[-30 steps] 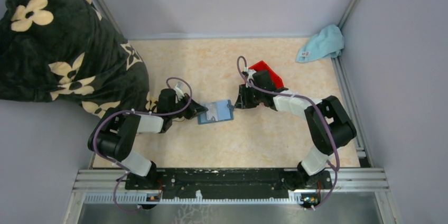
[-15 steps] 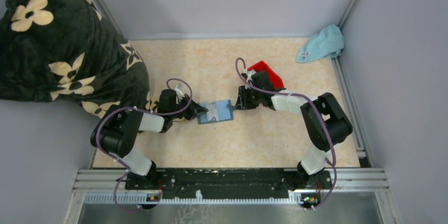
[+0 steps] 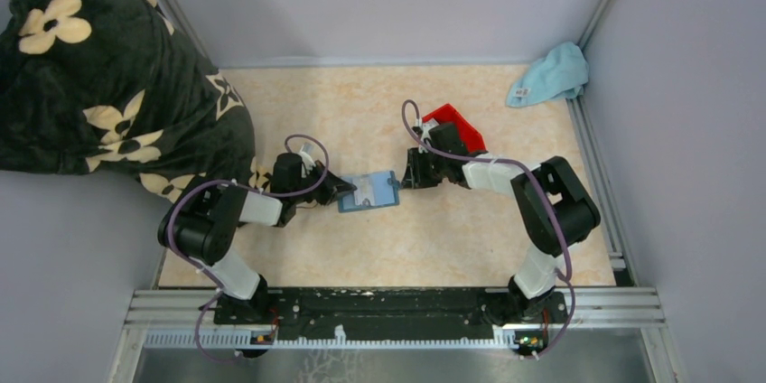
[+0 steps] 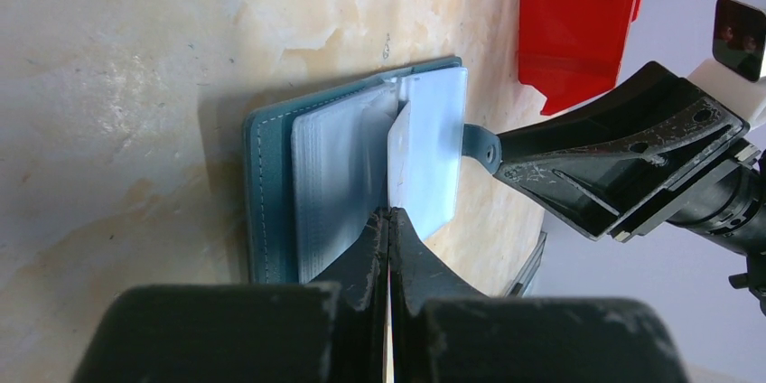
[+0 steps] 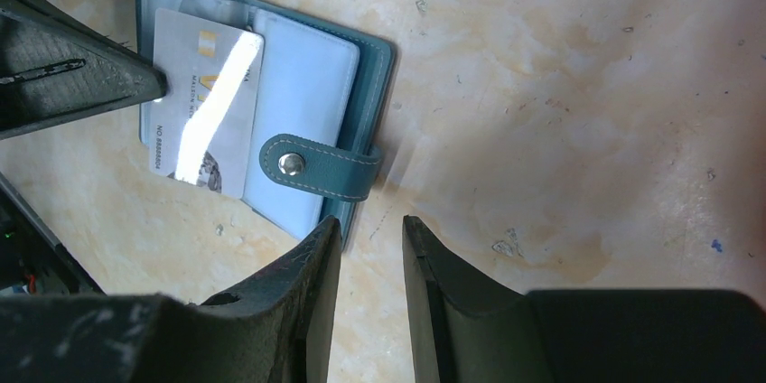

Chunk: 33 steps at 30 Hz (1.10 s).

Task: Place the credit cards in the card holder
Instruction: Insert the credit card into the card holder.

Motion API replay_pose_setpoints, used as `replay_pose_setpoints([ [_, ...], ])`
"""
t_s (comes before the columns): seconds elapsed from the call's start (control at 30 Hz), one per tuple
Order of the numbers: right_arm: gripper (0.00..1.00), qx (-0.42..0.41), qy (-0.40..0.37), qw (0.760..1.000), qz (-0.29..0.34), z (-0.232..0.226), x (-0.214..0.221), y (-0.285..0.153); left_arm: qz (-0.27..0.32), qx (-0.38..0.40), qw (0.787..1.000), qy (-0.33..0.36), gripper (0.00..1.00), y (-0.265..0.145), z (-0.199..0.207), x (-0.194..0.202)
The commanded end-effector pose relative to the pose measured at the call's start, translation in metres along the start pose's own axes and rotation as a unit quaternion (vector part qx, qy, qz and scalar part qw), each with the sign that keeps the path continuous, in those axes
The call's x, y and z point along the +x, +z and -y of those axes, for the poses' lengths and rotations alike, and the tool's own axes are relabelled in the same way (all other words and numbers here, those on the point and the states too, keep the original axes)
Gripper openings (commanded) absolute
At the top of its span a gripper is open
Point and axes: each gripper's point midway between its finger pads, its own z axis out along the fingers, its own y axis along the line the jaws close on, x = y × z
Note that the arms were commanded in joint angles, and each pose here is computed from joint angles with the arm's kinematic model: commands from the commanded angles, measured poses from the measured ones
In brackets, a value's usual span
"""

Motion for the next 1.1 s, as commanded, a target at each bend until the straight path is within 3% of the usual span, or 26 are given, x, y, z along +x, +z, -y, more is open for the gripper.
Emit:
replay_pose_setpoints([
  [0.0, 0.32, -0.021, -0.024, 0.999, 0.028, -0.014, -0.021, 0.003, 0.013, 0.009, 1.0, -0.002, 0.0, 0.003, 0.002, -0.008],
  [1.07, 0.32, -0.023, -0.021, 0.999, 0.014, -0.013, -0.016, 0.014, 0.005, 0.016, 1.0, -0.024, 0.0, 0.009, -0.003, -0.002],
])
